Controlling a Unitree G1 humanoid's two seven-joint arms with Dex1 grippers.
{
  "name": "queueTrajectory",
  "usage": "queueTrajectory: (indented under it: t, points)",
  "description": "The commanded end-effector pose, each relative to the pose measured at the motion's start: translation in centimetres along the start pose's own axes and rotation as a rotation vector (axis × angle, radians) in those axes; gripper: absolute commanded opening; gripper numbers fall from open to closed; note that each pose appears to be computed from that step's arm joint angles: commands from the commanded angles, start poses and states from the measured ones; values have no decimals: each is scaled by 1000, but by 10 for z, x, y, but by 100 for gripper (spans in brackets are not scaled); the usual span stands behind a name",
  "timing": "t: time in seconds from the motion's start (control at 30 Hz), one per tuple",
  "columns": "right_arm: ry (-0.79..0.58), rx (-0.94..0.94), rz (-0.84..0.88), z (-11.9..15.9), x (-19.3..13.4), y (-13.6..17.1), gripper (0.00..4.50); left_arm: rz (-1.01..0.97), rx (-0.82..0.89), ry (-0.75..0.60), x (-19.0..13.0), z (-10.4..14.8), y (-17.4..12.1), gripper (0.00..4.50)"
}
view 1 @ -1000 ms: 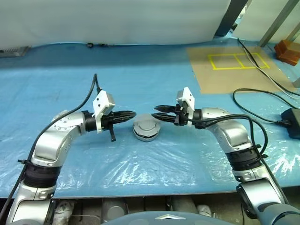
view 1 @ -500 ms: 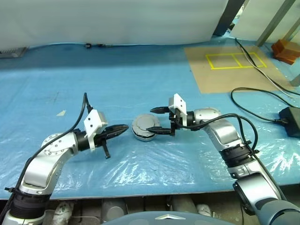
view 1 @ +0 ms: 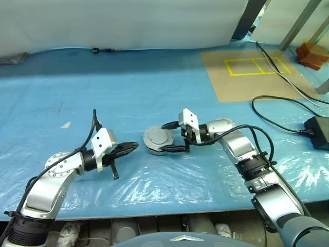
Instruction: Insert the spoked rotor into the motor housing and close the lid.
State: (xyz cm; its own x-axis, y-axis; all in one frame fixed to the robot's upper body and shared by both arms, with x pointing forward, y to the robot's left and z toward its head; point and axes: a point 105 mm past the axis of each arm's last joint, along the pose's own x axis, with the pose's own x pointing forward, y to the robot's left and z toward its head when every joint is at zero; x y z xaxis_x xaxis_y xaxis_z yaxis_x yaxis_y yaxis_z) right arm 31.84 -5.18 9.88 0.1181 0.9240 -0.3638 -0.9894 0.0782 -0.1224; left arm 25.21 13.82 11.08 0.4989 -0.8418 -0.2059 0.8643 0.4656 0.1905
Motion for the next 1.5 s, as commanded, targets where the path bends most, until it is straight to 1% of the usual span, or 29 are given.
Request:
queueTrajectory:
  t: [0.03,0.2,0.23,0.27,0.33,0.53,0.77,0.93,1.1,1.2,1.3,1.4,1.5]
  points:
    - [38,-24,2,-6,4,-1,446,-11,33,-12,-1,3,-2,0]
    - [38,-16,-5,-7,5,-4,446,-6,31,-13,1,1,-3,0]
    - [43,-17,-3,-9,6,-4,429,-2,31,-14,1,1,-3,0]
    - [48,-19,-2,-11,6,-4,409,1,30,-15,1,1,-3,0]
    - [52,-25,0,-12,8,-3,355,6,32,-15,2,1,-3,0]
    - [53,-24,-3,-11,13,-6,155,16,30,-12,2,0,-2,0]
    - [56,-9,0,-11,11,-7,155,23,32,-7,1,-1,-3,0]
    - [-40,83,-11,9,0,-16,155,37,35,-17,-1,4,-1,0]
    - [-71,89,-6,22,-14,-17,155,39,26,-17,-1,3,-4,0]
    - [-73,81,-24,23,-17,-18,155,34,25,-12,-1,2,-6,0]
    - [-65,87,-95,15,-17,-26,155,28,26,-11,-1,3,-6,0]
    - [-60,101,-141,8,-17,-31,213,29,27,-12,-1,4,-4,0]
    - [-92,147,-135,10,-19,-31,309,24,27,-5,-2,3,-4,0]
